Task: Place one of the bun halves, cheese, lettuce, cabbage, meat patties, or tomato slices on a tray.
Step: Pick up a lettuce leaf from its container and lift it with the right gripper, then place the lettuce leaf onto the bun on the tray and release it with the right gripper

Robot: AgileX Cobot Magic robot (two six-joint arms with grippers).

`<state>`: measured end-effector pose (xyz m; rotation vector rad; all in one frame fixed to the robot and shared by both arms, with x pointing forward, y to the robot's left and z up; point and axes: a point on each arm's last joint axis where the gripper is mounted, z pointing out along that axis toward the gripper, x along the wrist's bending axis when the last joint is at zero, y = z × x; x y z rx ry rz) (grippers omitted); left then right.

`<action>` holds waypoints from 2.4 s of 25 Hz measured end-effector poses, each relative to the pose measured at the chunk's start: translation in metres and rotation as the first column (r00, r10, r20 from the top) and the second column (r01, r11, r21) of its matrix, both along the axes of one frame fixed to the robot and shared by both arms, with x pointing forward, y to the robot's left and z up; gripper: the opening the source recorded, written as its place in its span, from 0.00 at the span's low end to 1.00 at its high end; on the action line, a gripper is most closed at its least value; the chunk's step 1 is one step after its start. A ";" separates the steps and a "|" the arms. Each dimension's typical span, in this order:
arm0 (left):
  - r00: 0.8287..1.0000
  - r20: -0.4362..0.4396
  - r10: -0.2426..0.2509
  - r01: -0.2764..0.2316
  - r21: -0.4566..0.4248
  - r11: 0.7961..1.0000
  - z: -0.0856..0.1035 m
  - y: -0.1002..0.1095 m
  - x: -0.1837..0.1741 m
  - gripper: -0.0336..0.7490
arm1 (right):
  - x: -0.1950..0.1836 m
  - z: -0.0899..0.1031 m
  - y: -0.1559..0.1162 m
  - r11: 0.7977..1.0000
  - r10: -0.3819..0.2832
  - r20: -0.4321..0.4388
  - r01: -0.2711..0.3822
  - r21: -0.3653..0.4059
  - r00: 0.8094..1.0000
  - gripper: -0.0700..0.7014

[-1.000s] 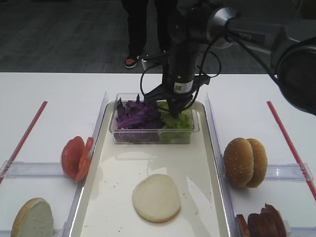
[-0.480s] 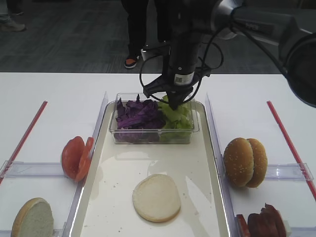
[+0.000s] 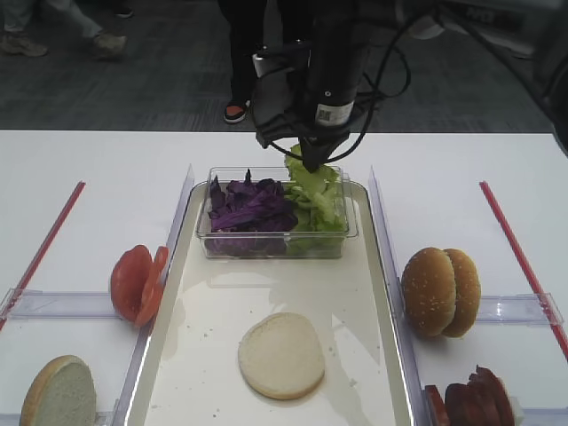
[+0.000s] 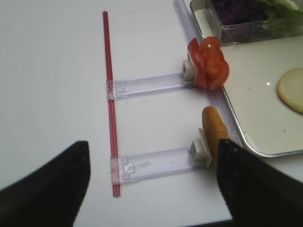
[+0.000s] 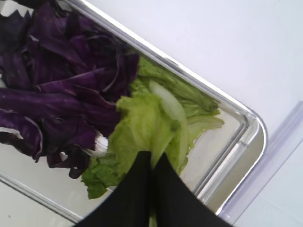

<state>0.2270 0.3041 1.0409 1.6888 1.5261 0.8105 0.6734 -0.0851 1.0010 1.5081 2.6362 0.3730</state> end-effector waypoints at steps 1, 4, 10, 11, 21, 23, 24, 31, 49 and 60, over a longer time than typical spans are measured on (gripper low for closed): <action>1.000 0.000 0.000 0.000 0.000 1.000 0.000 0.000 0.000 0.71 | -0.001 0.005 0.000 1.000 0.002 0.010 -0.002 0.004 1.000 0.14; 1.000 0.000 0.000 0.000 0.000 1.000 0.000 0.000 0.000 0.71 | -0.004 0.018 -0.002 1.000 0.000 0.033 0.000 0.016 0.999 0.14; 1.000 0.000 0.000 0.000 0.000 1.000 0.000 0.000 0.000 0.71 | -0.019 0.053 -0.009 0.999 -0.001 0.081 -0.002 0.038 0.997 0.14; 1.000 0.000 0.000 0.000 0.000 1.000 0.000 0.000 0.000 0.71 | -0.019 0.053 -0.009 0.999 -0.001 0.081 -0.002 0.038 0.997 0.14; 1.000 0.000 0.000 0.000 0.000 1.000 0.000 0.000 0.000 0.71 | -0.042 0.076 -0.020 0.999 -0.001 0.092 -0.003 0.043 0.996 0.14; 1.000 0.000 0.000 0.000 0.000 1.000 0.000 0.000 0.000 0.71 | -0.044 0.076 -0.021 0.999 -0.001 0.084 -0.003 0.044 0.996 0.14; 1.000 0.000 0.000 0.000 0.000 1.000 0.000 0.000 0.000 0.71 | -0.045 0.076 -0.021 0.999 -0.001 0.080 -0.002 0.044 0.997 0.14; 1.000 0.000 0.000 0.000 0.000 1.000 0.000 0.000 0.000 0.71 | -0.048 0.073 -0.022 0.999 -0.001 0.066 -0.002 0.039 0.998 0.14; 1.000 0.000 0.000 0.000 0.000 1.000 0.000 0.000 0.000 0.71 | -0.088 0.061 -0.027 0.994 0.029 -0.079 -0.020 0.111 0.996 0.14; 1.000 0.000 0.000 0.000 0.000 1.000 0.000 0.000 0.000 0.71 | -0.134 0.039 0.012 0.986 0.157 -0.112 -0.149 0.081 0.981 0.14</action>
